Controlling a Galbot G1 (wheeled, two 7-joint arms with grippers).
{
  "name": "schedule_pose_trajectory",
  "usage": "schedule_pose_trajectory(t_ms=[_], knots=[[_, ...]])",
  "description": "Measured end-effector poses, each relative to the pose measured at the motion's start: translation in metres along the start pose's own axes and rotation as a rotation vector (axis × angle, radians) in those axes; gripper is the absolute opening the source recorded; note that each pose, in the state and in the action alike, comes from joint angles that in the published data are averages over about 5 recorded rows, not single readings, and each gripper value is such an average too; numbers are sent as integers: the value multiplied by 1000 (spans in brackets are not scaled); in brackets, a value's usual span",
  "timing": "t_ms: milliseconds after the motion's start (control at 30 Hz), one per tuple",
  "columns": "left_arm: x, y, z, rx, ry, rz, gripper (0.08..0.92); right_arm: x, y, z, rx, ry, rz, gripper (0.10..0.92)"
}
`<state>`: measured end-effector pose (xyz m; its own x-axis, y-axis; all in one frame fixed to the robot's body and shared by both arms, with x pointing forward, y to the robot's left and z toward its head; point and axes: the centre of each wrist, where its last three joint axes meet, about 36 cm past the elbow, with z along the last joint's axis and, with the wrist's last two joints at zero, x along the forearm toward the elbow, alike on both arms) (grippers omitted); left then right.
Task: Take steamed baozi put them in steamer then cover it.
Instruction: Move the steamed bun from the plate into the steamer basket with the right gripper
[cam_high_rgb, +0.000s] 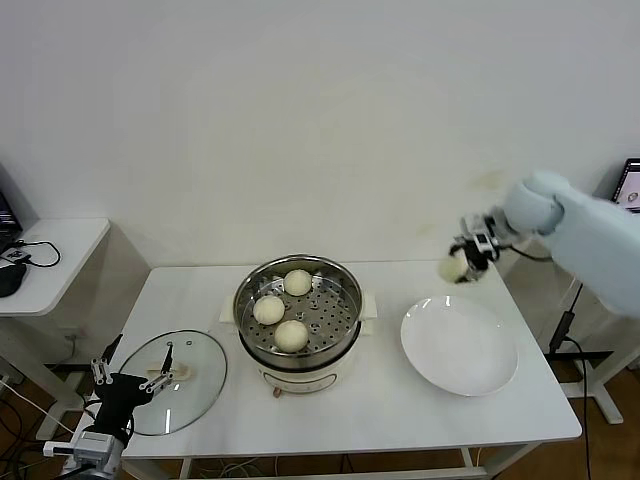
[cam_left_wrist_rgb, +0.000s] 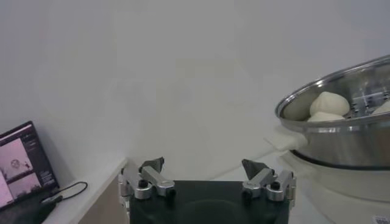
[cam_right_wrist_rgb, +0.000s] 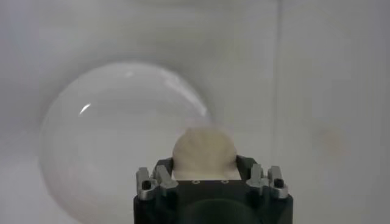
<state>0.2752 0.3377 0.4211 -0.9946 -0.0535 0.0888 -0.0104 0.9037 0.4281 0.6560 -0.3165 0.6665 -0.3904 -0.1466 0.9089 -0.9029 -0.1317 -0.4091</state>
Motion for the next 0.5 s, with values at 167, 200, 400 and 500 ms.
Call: schedule_pose_trajectory(t_ms=[167,200,400,500], knots=[[0,1,3,0,7,-4,823,21,-13,-50,44,-60,23,648],[0,1,3,0,8,-4,823,23,-14,-60,51,-73,22,650],[1,2,2,4,5,-11,823,22,-14,-116,73,-138,0,653],[1,2,1,6,3,-15,823,14,-13,-140,72,-159,-17,653]])
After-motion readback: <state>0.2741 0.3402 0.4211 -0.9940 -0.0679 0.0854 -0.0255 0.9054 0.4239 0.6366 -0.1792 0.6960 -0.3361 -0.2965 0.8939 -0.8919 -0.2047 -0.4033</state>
